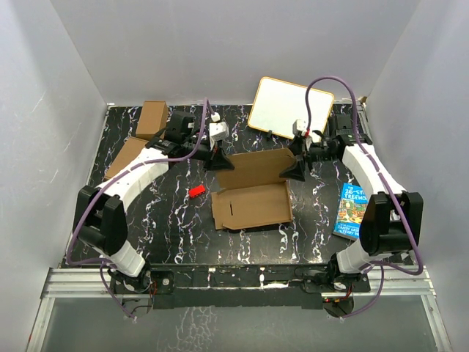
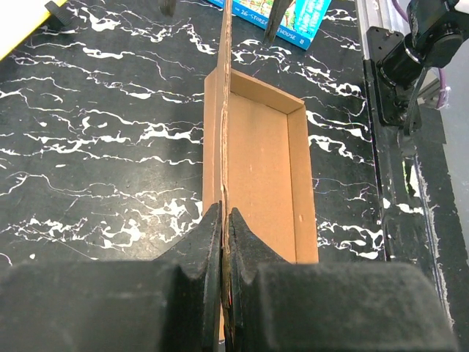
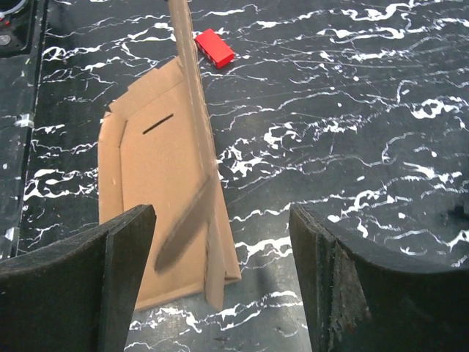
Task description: Fold the paper box
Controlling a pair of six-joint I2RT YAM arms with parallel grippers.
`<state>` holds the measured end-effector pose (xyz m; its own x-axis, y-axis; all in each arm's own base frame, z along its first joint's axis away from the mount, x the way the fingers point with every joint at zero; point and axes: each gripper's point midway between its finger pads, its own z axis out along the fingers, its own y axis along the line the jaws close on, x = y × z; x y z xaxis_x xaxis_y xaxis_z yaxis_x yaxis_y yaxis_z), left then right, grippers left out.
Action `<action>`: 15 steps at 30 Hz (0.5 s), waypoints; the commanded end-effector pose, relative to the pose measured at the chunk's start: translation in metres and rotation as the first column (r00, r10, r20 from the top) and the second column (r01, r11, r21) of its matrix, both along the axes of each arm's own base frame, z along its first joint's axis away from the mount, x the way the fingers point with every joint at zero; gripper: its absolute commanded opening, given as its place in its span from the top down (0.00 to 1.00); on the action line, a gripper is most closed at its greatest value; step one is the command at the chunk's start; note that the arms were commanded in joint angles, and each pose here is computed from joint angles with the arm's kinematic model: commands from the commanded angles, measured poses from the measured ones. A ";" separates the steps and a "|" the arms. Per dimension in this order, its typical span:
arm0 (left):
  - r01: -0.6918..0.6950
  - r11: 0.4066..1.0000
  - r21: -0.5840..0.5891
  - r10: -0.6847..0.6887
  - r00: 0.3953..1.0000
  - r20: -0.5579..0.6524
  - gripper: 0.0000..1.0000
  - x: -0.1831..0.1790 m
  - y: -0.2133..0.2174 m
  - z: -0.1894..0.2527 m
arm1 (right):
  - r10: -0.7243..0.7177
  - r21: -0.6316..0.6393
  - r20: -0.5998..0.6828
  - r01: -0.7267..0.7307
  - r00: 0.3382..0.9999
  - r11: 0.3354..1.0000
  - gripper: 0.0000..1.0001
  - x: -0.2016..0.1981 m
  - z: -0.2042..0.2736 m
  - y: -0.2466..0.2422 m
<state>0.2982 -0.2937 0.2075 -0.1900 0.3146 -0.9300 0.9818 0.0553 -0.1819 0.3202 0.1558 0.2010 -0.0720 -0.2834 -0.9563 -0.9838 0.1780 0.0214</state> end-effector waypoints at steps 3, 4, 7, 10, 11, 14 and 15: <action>0.046 0.999 0.001 -0.046 0.996 0.081 1.00 -0.004 -0.006 0.021 | 0.108 -0.007 0.075 -0.108 0.991 0.994 0.33 -0.003 0.017 0.019; 0.047 0.999 0.006 -0.047 0.996 0.082 1.00 -0.004 -0.006 0.020 | 0.110 -0.010 0.071 -0.110 0.991 0.994 0.37 -0.004 0.016 0.020; 0.046 0.999 0.015 -0.048 0.995 0.087 1.00 -0.003 -0.007 0.020 | 0.118 -0.008 0.069 -0.118 0.991 0.993 0.51 -0.006 0.016 0.022; 0.048 0.999 0.020 -0.049 0.995 0.088 1.00 -0.003 -0.007 0.020 | 0.122 -0.009 0.077 -0.122 0.990 0.993 0.68 -0.008 0.017 0.022; 0.047 0.999 0.022 -0.049 0.995 0.088 1.00 -0.002 -0.008 0.019 | 0.122 -0.009 0.077 -0.122 0.990 0.993 0.74 -0.008 0.016 0.022; 0.041 0.999 0.025 -0.043 0.995 0.094 1.00 -0.001 -0.007 0.020 | 0.128 -0.014 0.084 -0.128 0.988 0.992 0.92 -0.011 0.017 0.022; 0.038 0.999 0.028 -0.040 0.995 0.095 1.00 0.000 -0.007 0.019 | 0.130 -0.013 0.084 -0.130 0.988 0.991 0.92 -0.011 0.016 0.022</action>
